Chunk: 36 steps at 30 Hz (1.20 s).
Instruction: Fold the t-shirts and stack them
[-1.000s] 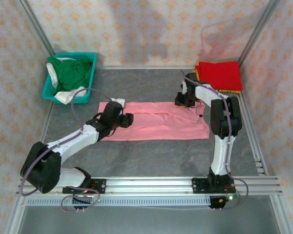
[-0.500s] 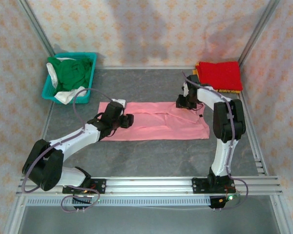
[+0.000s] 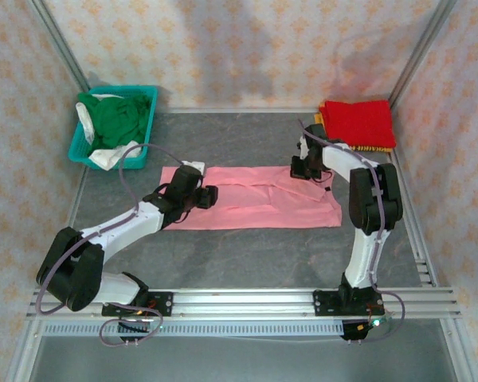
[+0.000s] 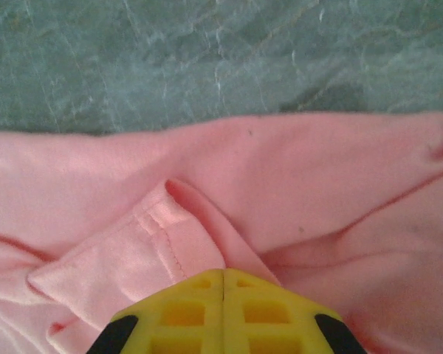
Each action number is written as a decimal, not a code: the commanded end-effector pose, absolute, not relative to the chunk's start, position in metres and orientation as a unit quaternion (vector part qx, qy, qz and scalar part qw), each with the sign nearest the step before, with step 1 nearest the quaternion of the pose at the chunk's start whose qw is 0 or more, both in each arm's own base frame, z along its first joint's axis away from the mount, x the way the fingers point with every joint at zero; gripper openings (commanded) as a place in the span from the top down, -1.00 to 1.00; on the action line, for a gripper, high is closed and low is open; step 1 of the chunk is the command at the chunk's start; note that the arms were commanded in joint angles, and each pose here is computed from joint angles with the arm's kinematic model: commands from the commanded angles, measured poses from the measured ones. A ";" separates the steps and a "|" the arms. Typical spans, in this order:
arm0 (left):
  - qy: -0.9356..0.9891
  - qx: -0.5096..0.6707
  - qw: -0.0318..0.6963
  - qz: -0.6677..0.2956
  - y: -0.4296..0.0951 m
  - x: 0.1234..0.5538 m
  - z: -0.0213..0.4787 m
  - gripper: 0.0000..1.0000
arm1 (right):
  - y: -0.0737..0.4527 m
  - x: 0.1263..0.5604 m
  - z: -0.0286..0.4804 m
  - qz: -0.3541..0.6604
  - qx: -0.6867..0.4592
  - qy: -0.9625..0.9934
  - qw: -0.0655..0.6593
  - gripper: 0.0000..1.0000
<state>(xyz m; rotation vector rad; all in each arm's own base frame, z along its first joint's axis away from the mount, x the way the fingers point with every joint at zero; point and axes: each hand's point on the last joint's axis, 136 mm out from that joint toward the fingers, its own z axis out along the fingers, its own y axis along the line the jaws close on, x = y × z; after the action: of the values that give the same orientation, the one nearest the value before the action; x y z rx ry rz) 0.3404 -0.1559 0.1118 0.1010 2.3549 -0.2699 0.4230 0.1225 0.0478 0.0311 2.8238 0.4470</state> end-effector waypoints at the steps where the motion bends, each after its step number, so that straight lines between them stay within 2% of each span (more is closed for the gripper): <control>1: 0.915 0.032 0.392 -0.084 -0.149 0.345 0.122 -0.25 | 0.122 0.417 0.069 0.154 0.019 0.975 0.161 1.00; 10: 0.916 0.022 0.395 -0.070 -0.142 0.345 0.119 -0.25 | 0.148 0.381 0.082 0.145 0.008 0.974 0.173 1.00; 15: 0.918 0.022 0.390 -0.065 -0.140 0.344 0.117 -0.25 | 0.154 0.354 0.081 0.095 0.010 0.981 0.167 1.00; 24: 0.922 0.020 0.384 -0.054 -0.135 0.340 0.107 -0.25 | 0.156 0.286 0.065 0.058 0.006 0.987 0.148 0.98; 27: 0.922 0.018 0.382 -0.054 -0.136 0.341 0.103 -0.25 | 0.157 0.266 0.050 0.063 0.004 0.990 0.124 0.36; 30: 0.923 0.017 0.380 -0.057 -0.137 0.342 0.098 -0.25 | 0.160 0.262 0.056 0.080 0.007 0.988 0.130 0.28; 36: 0.918 0.031 0.385 -0.086 -0.152 0.350 0.112 -0.25 | 0.145 0.298 0.112 0.136 0.084 0.960 0.230 0.12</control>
<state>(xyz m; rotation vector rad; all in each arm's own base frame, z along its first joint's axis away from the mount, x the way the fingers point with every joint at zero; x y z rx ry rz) 0.3411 -0.1449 0.0955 0.0742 2.3831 -0.1847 0.2719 0.1570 0.0758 0.0715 2.7984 0.2988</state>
